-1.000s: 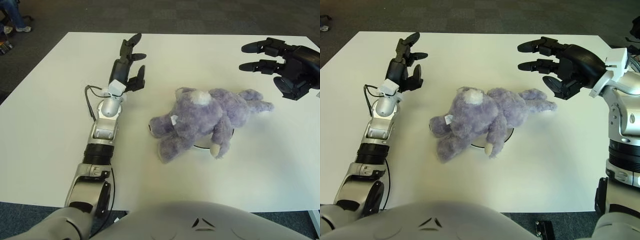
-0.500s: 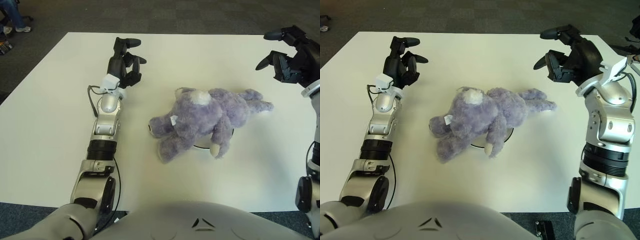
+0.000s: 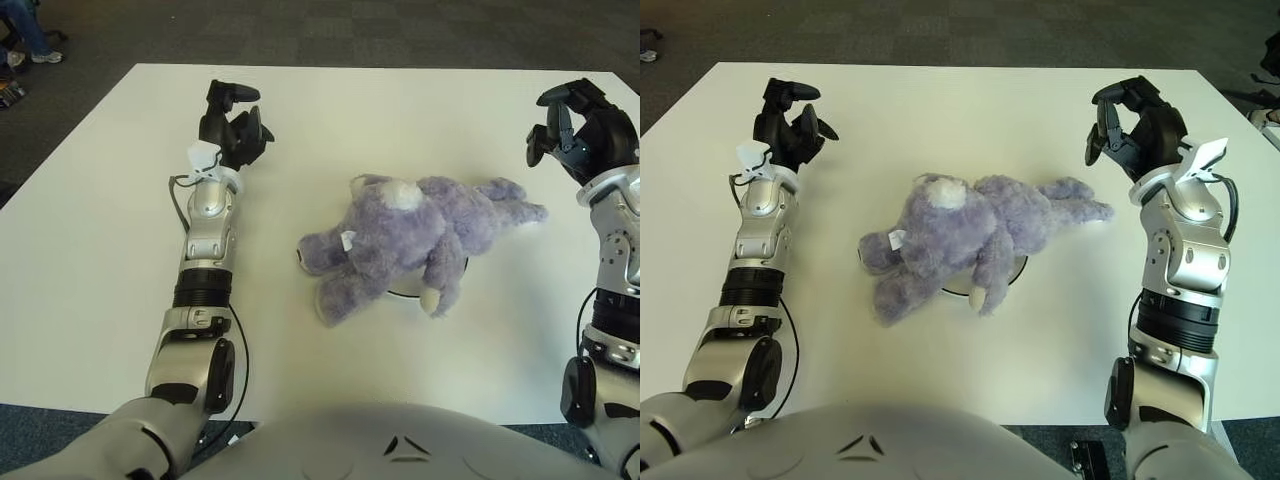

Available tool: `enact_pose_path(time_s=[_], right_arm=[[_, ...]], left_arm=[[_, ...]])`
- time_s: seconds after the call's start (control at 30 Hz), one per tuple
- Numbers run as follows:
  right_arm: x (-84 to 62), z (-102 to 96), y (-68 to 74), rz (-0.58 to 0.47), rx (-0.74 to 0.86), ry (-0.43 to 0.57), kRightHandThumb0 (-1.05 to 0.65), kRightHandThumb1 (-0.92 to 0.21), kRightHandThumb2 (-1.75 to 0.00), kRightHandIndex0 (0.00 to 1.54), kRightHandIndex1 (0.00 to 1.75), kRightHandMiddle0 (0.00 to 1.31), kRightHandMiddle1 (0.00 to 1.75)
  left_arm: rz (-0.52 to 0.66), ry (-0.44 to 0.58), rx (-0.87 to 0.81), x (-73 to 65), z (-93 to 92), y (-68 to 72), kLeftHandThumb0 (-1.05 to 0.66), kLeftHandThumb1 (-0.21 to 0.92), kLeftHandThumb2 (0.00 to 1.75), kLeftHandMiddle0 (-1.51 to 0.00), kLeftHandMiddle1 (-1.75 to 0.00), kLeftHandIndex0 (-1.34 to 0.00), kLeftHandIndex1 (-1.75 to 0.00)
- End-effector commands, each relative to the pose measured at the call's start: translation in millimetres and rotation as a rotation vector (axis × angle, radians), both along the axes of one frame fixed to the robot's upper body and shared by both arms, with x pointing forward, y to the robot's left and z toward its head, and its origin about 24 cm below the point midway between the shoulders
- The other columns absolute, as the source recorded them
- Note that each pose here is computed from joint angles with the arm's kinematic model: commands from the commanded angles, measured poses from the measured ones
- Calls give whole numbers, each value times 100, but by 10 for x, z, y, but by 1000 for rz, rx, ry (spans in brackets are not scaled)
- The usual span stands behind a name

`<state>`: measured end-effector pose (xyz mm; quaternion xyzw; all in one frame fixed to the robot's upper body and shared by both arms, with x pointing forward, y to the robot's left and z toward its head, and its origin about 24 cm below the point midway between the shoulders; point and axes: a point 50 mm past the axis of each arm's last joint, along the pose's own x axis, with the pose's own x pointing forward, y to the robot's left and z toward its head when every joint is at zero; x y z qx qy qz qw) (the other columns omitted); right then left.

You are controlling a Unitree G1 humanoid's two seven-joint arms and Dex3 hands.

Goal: Put the doll into the plate.

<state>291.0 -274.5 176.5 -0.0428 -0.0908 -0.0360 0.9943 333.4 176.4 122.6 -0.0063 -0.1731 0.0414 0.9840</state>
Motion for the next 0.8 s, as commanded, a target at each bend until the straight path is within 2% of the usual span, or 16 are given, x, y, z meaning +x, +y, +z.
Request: enact_pose_path(time_s=[0.0, 0.23, 0.37, 0.47, 0.77], right_arm=[[-10, -65, -51, -37, 10, 1, -38, -69, -82, 114, 175, 35, 172], [-2, -224, -33, -88, 45, 59, -39, -65, -89, 108, 175, 36, 174], [4, -272, -6, -101, 59, 67, -39, -64, -90, 106, 175, 37, 175], [43, -384, 30, -118, 75, 84, -39, -63, -91, 106, 175, 37, 175], [83, -552, 45, -159, 94, 107, -40, -59, -97, 106, 175, 40, 175]], left_arm=[[11, 16, -30, 38, -11, 28, -38, 70, 83, -97, -175, -33, -175], [-7, 79, -98, 35, -158, 67, -39, 67, 87, -102, -175, -35, -175], [-14, 90, -116, 28, -186, 71, -39, 66, 88, -103, -175, -35, -175], [-16, 105, -133, 14, -224, 71, -39, 66, 88, -102, -175, -35, -175], [-13, 138, -140, -9, -305, 63, -39, 65, 89, -103, -175, -36, -175]])
